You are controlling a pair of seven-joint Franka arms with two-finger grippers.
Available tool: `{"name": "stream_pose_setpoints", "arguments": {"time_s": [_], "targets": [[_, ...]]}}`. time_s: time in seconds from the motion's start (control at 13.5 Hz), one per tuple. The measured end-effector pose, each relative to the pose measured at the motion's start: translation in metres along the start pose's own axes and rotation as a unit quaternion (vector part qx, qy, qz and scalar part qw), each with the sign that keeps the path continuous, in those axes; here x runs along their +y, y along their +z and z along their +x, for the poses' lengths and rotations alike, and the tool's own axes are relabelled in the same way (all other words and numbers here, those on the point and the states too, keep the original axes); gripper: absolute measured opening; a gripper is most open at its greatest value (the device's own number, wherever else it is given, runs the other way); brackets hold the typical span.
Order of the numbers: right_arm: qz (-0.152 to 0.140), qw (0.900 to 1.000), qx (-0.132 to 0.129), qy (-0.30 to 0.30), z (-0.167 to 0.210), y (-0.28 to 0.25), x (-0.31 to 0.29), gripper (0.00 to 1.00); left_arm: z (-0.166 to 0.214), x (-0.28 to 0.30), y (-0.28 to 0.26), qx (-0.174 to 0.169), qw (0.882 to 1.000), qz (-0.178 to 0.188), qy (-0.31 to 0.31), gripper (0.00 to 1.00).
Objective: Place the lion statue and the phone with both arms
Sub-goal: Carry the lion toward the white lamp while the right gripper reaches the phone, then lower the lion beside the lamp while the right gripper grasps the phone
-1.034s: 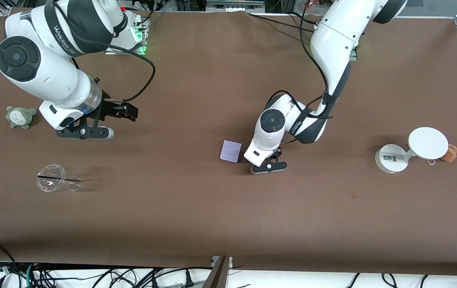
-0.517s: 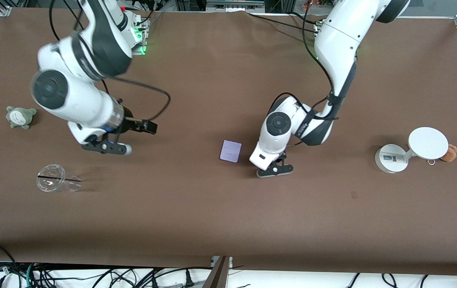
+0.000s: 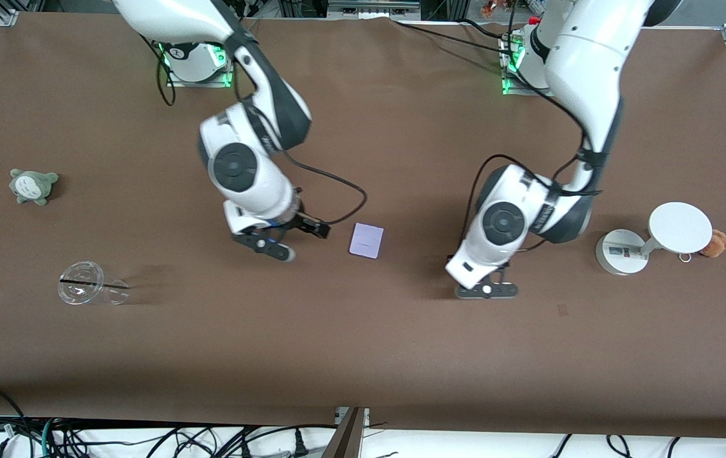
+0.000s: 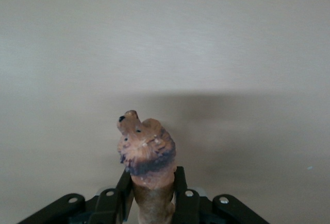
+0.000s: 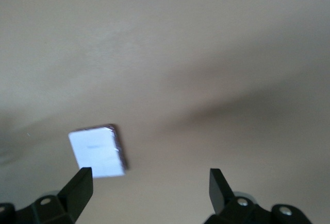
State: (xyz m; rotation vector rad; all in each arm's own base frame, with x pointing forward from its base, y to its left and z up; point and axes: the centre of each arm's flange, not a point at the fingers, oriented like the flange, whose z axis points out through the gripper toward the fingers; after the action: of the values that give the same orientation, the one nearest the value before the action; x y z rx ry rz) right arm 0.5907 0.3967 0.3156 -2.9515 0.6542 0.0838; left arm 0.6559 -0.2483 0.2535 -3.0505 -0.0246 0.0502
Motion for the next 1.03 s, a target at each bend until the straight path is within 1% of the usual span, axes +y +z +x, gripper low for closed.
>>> {"name": "stream_pose_setpoints", "arguments": {"time_s": [0.22,0.37,0.52,0.66,0.81,0.96,1.03], "targets": [[0.021,0.999,0.019,0.021,-0.031,0.065,-0.027,1.00,-0.003,-0.050,-0.025,0.000,1.000,0.004,-0.016,0.34],[0.022,0.999,0.029,0.018,-0.056,0.109,-0.038,1.00,-0.010,-0.103,-0.027,-0.002,1.000,0.002,-0.010,0.34],[0.025,0.999,0.046,0.008,-0.073,0.141,-0.044,1.00,-0.018,-0.162,-0.020,-0.010,1.000,-0.005,-0.023,0.34],[0.028,0.998,0.055,-0.006,-0.080,0.154,-0.050,1.00,-0.023,-0.214,-0.013,-0.009,0.999,-0.008,-0.045,0.34],[0.030,0.997,0.063,-0.018,-0.084,0.148,-0.061,1.00,-0.031,-0.250,0.004,0.005,0.998,-0.014,-0.066,0.34],[0.028,0.997,0.071,-0.030,-0.085,0.138,-0.070,1.00,-0.046,-0.257,0.032,0.024,0.997,-0.021,-0.072,0.34],[0.023,0.996,0.078,-0.039,-0.085,0.134,-0.074,1.00,-0.056,-0.254,0.046,0.027,0.997,-0.023,-0.070,0.34]]}}
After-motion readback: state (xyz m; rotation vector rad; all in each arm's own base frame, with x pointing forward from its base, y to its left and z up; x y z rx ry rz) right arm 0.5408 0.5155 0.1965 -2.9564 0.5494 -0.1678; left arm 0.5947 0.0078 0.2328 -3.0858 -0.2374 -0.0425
